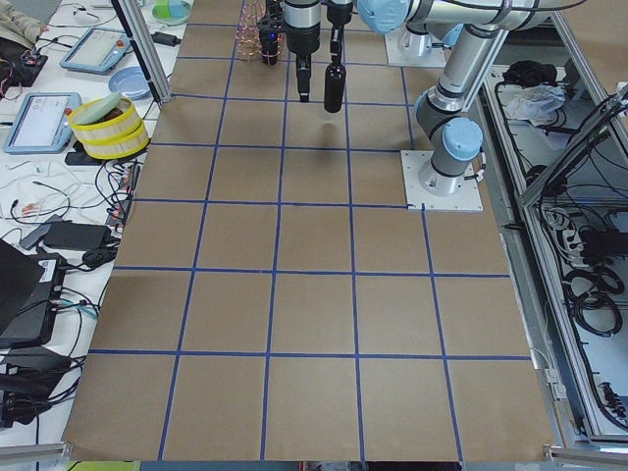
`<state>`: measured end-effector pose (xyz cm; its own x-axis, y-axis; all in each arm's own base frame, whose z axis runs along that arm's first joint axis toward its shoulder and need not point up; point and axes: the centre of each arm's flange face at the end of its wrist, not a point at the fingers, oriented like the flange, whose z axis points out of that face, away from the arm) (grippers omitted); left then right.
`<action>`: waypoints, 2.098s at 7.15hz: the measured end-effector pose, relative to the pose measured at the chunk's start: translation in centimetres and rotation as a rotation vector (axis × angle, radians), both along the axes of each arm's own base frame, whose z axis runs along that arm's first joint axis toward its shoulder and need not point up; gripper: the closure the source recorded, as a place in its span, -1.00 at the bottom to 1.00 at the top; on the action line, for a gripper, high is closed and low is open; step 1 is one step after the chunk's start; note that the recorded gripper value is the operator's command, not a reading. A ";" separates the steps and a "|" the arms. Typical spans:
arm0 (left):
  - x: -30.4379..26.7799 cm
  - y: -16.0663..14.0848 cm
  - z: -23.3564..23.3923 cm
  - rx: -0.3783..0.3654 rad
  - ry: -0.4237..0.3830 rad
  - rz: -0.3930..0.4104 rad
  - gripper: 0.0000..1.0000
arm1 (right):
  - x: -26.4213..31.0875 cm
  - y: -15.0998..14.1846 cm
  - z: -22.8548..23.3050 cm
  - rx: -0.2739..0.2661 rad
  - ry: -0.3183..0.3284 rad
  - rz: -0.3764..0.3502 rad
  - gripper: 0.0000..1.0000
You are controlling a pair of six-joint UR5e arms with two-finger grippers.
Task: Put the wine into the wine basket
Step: 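Carry the bottle with the right gripper over the copper wire basket, then lower the bottle into the empty middle slot of the basket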
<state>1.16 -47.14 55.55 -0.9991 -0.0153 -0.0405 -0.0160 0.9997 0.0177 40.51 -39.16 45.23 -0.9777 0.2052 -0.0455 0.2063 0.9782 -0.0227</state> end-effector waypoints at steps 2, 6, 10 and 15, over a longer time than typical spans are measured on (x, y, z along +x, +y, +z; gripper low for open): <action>-3.9 0.2 -0.1 -0.001 0.004 0.024 -1.00 | -8.7 -3.8 4.6 0.001 -0.002 -0.080 1.00; -15.3 1.0 -0.8 -0.038 -0.001 0.085 -1.00 | -20.3 -8.3 8.9 0.008 0.022 -0.115 1.00; -17.0 0.3 -1.8 -0.041 0.005 0.056 -1.00 | -26.7 -9.8 9.4 0.014 0.065 -0.120 1.00; -17.8 0.0 -1.6 -0.068 0.000 0.023 -1.00 | -34.7 -17.7 9.2 0.008 0.027 -0.109 1.00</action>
<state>-16.64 -47.15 53.98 -0.9984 -0.0411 -0.0381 -0.0391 0.9980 -0.0506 5.82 -56.85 54.39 -0.9504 0.3106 -0.0172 0.3110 0.9501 -0.0226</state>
